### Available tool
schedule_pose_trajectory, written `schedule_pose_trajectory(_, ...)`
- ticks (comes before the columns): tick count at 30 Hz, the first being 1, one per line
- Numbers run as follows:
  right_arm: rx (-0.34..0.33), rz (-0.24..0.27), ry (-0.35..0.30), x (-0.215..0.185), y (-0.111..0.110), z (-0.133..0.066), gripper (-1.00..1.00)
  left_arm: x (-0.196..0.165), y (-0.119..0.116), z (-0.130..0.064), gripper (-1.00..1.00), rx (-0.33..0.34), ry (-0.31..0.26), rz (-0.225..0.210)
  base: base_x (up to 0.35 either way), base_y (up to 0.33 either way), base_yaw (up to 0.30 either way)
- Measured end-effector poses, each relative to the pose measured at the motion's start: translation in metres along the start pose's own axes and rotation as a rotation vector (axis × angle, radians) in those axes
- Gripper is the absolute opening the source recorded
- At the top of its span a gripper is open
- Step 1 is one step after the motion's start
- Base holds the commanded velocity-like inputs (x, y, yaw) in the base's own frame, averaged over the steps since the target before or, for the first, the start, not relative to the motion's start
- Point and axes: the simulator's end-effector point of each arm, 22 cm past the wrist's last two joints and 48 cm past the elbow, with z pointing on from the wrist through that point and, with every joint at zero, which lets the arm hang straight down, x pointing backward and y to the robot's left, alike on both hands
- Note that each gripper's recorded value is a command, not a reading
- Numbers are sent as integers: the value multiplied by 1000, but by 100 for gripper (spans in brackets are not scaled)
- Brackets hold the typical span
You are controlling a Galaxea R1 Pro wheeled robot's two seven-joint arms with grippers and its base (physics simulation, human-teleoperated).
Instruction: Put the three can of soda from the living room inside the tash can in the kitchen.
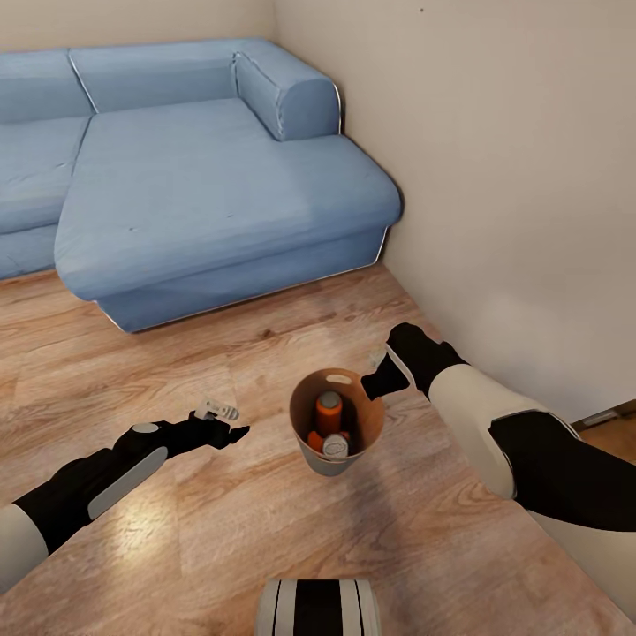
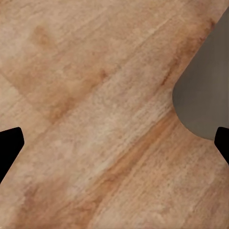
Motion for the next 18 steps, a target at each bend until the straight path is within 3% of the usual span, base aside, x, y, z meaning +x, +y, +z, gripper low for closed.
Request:
schedule_pose_trajectory(5, 2, -2, 0, 0, 0, 0, -100, 0, 0, 0, 100, 0, 0, 0, 0, 0, 0)
schedule_pose_trajectory(11, -7, 2, 24, 5, -1, 17, -100, 13, 0, 10, 100, 7, 23, -10, 0, 0, 0)
schedule_pose_trajectory(18, -12, 6, 23, 5, 0, 16, -100, 13, 0, 9, 100, 7, 24, -10, 0, 0, 0)
